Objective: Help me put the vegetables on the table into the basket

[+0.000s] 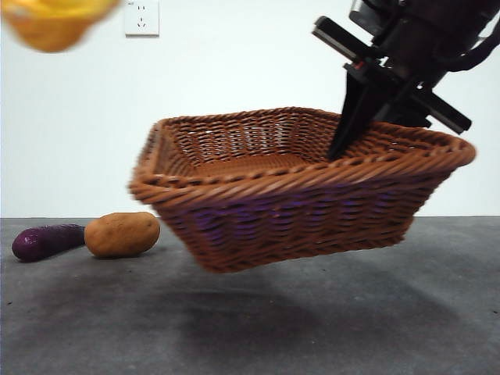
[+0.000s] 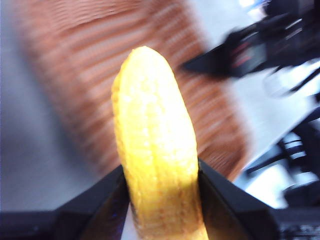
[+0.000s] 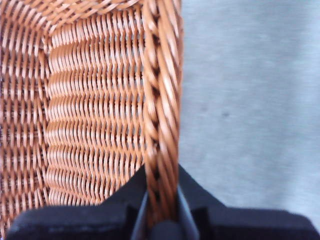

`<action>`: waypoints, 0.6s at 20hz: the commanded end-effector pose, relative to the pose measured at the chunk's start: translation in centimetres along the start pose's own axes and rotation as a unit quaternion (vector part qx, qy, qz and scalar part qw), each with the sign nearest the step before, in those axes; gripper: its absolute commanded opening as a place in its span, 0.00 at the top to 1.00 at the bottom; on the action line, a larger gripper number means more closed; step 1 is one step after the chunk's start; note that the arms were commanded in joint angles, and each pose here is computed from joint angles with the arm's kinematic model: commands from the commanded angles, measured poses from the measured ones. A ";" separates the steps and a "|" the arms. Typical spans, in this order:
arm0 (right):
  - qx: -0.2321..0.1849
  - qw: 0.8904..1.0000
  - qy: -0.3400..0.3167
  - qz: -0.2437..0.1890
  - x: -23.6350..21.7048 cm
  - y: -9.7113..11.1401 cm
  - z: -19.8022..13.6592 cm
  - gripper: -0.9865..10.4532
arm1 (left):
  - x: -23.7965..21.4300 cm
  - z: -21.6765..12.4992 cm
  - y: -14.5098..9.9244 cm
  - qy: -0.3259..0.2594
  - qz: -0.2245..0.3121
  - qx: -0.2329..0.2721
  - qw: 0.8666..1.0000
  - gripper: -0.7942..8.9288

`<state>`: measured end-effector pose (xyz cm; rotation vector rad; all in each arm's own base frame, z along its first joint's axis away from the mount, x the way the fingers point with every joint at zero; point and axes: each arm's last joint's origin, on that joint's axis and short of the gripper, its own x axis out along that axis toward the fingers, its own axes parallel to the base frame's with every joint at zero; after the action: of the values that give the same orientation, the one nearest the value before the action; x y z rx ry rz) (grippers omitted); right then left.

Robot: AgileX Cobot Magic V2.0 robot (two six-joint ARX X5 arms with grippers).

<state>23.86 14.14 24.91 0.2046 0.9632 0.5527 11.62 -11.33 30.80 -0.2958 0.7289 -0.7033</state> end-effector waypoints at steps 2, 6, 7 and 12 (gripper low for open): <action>0.009 1.000 -0.001 0.002 0.4 0.8 -0.4 0.92 | 4.0 0.6 -1.5 0.005 -0.038 -0.027 0.999 0.93; 0.008 1.000 0.000 0.003 0.4 0.9 -0.5 0.92 | 10.3 -0.4 -1.9 0.055 -0.030 -0.050 0.997 0.93; 0.007 1.000 0.000 0.003 0.4 0.9 -0.5 0.92 | 11.4 -0.5 -2.1 0.051 -0.038 -0.058 0.996 0.93; 0.007 1.000 -0.001 0.003 0.4 0.9 -0.5 0.92 | 14.3 -1.4 -1.6 0.071 -0.024 -0.096 0.992 0.92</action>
<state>23.30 15.00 24.72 0.2005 0.9694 0.5476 17.55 -22.26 23.42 -0.4341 0.9286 -0.7102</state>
